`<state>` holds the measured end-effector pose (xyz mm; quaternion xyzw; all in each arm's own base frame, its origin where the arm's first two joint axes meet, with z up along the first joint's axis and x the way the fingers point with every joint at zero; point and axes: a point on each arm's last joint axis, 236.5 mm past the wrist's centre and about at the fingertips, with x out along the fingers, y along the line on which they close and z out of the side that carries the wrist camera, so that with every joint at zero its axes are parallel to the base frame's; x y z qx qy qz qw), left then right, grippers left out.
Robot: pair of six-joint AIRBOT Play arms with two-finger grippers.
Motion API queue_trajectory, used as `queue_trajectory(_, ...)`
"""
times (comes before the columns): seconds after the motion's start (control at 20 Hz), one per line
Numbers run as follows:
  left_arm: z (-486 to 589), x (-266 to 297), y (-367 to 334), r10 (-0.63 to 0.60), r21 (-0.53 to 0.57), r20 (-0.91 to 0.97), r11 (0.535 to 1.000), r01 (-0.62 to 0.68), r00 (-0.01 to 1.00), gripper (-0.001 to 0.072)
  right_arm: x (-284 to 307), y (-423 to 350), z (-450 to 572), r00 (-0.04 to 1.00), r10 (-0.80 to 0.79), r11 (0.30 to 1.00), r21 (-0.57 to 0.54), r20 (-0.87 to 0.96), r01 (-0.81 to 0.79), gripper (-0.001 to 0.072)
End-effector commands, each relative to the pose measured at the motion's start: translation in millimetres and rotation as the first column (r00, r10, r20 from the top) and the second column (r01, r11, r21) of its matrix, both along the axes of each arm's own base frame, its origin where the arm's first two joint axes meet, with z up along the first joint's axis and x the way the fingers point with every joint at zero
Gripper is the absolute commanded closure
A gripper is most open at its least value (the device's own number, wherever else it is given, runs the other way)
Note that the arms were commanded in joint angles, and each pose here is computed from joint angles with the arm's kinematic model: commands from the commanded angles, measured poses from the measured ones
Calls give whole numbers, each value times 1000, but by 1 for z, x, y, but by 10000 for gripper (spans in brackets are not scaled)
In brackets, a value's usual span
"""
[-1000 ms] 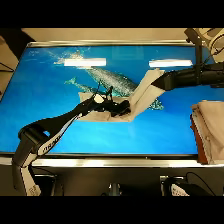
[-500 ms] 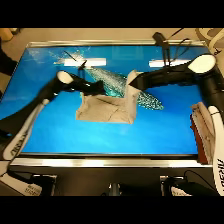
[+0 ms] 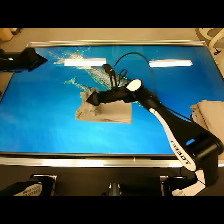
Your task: Fold the shirts.
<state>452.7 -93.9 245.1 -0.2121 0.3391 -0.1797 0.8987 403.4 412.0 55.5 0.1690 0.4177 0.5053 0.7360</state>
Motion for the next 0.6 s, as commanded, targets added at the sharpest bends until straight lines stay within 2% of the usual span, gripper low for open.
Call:
queue_trajectory(0.0,44,-36,10,7,30,89,1000,-9,996,678,-1,24,-34,998,-18,1000,20,-58,19,88)
queue_trajectory(0.1,48,-46,7,-9,40,89,999,5,996,677,-2,-1,-25,998,56,998,1,-19,-56,79)
queue_trajectory(0.2,46,-48,7,-21,51,83,999,17,996,678,4,-59,-26,995,102,989,-110,-3,-102,79)
queue_trajectory(0.3,39,-47,7,-25,54,70,998,21,997,677,18,-137,-40,998,54,959,-277,-40,-63,78)
queue_trajectory(0.4,28,-47,6,-26,52,45,998,23,999,677,17,-234,-70,990,-37,870,-491,-137,-36,79)
queue_trajectory(0.45,23,-47,6,-27,50,32,998,26,999,677,13,-271,-85,977,-99,826,-564,-188,-25,80)
queue_trajectory(0.55,10,-47,6,-27,46,3,999,27,1000,677,4,-294,-104,955,-149,815,-579,-256,-28,81)
